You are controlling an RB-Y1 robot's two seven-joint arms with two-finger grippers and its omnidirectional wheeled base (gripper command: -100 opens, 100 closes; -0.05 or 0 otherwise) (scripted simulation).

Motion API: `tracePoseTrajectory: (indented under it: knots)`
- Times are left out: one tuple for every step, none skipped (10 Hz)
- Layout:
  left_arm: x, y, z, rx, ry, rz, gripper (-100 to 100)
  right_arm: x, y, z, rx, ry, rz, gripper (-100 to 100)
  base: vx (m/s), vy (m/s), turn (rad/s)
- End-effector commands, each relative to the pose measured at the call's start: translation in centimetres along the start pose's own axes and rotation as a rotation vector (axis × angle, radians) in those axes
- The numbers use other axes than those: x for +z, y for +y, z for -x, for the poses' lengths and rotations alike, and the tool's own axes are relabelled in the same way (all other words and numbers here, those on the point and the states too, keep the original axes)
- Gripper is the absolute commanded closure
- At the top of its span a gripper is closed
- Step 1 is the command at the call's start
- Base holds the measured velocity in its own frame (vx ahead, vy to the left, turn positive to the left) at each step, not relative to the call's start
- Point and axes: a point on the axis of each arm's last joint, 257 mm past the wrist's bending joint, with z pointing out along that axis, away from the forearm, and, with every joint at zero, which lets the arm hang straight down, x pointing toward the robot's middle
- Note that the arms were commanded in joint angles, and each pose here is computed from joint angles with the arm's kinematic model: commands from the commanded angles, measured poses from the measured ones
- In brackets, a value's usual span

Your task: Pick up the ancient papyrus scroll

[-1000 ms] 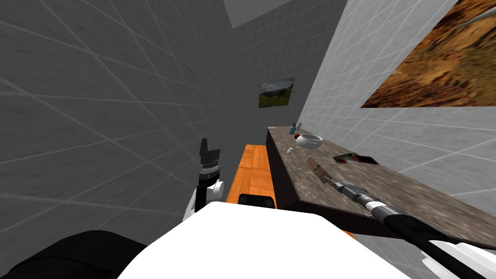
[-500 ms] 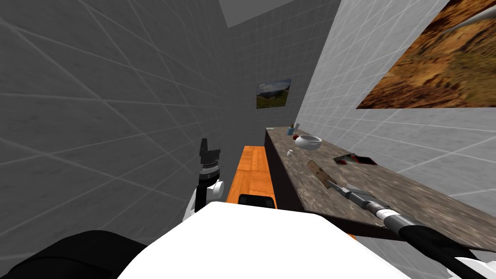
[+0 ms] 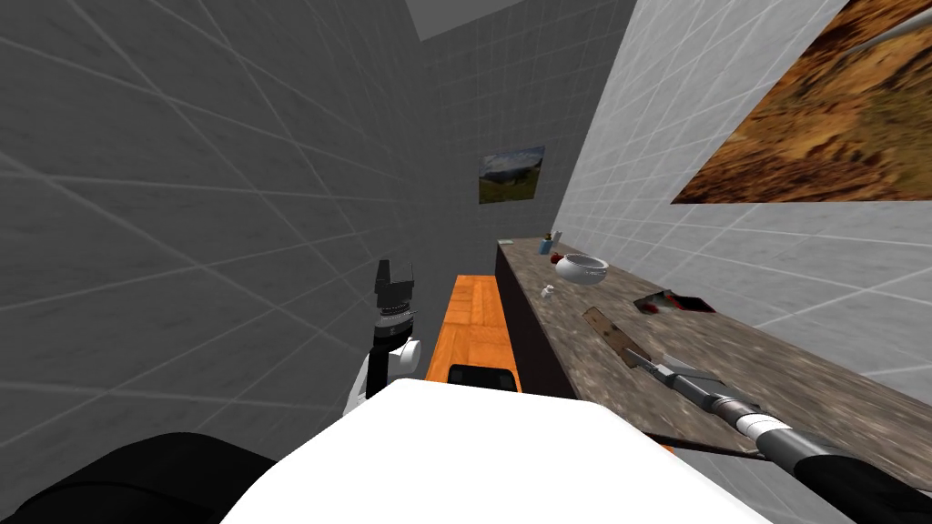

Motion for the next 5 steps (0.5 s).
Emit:
tracePoseTrajectory:
  knots:
    - [0.0,0.0,0.0,0.000,0.000,0.000,0,-0.2,1.0,0.4,0.000,-0.013,0.043,-100,0.023,-0.009,0.030]
    - [0.0,0.0,0.0,0.000,0.000,0.000,0,-1.8,-1.0,-0.9,-0.014,0.008,0.007,-100,0.128,0.005,-0.190]
    - [0.0,0.0,0.0,0.000,0.000,0.000,0,-2.0,-0.7,-1.0,-0.012,0.005,0.025,-100,0.155,0.029,-0.132]
    - [0.0,0.0,0.0,0.000,0.000,0.000,0,-2.1,0.0,-0.8,-0.011,-0.004,0.053,-100,0.090,0.023,-0.006]
    - [0.0,0.0,0.0,0.000,0.000,0.000,0,-2.1,0.5,-0.6,-0.011,-0.011,0.072,-100,0.033,0.008,0.016]
